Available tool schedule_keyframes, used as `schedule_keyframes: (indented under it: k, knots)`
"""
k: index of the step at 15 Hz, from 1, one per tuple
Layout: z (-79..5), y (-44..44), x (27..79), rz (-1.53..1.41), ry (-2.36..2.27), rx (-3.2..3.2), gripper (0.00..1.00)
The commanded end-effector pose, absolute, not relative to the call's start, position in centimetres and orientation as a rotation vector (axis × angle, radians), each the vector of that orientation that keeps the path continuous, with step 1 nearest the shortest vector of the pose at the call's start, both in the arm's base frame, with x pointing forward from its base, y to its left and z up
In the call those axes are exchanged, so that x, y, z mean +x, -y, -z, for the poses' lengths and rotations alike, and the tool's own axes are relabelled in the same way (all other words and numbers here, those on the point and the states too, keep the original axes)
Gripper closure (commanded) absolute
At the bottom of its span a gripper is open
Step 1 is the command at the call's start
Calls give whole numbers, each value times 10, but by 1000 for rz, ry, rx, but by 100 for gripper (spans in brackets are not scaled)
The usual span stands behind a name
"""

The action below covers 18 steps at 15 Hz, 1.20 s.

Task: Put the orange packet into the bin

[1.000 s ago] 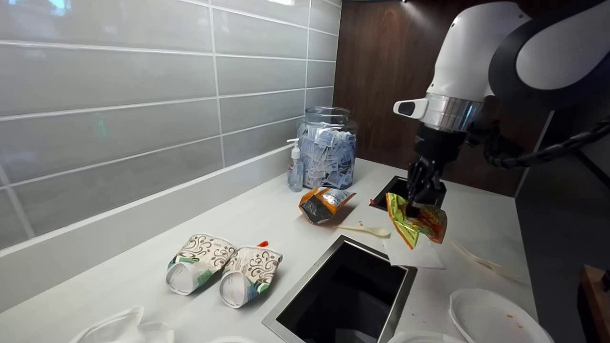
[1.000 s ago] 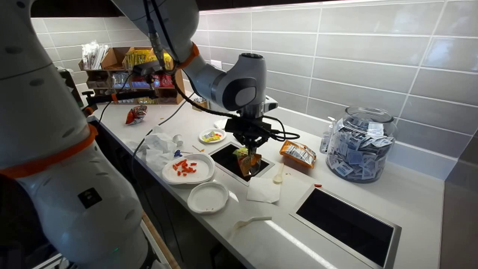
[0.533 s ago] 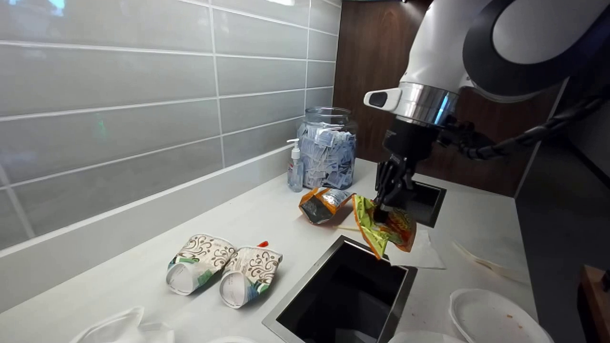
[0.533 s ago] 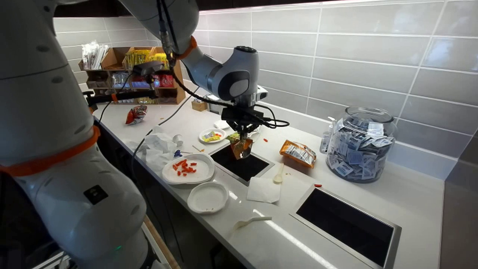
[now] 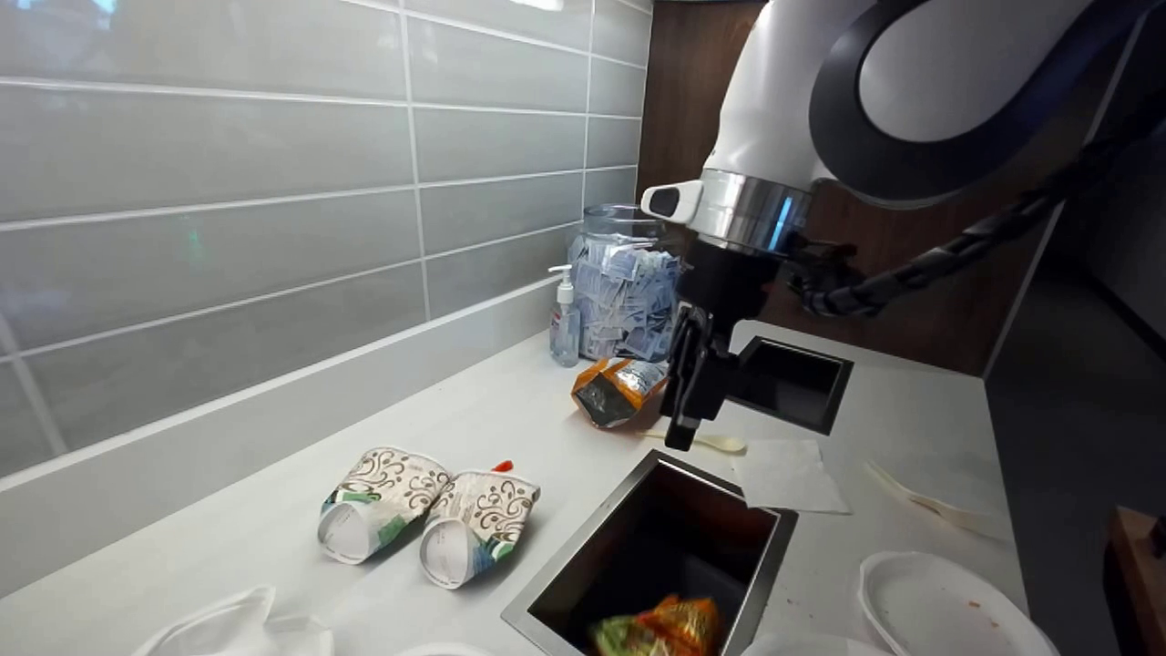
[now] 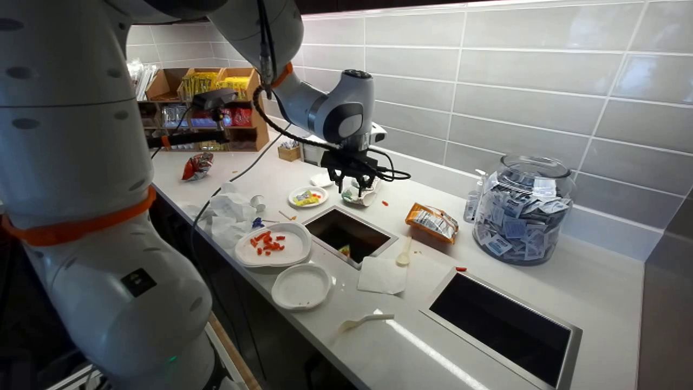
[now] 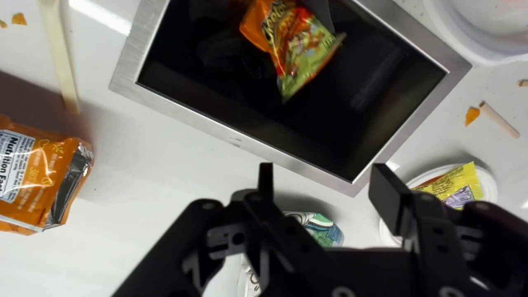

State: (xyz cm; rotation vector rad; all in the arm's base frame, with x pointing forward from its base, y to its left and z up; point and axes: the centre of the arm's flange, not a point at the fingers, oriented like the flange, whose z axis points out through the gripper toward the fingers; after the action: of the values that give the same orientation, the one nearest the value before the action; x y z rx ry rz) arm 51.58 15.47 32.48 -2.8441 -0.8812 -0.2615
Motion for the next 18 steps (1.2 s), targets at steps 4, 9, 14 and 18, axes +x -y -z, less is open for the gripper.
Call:
schedule_keyframes:
  k: [4,9,14,18]
  knots:
    - [-347,-152,512,204,530,-3006,0]
    - [-383,-130,481,18,300,-3020,0]
    - [-418,-108,442,-145,191,-2995,0]
    - [-433,-99,416,-145,165,-3012,0]
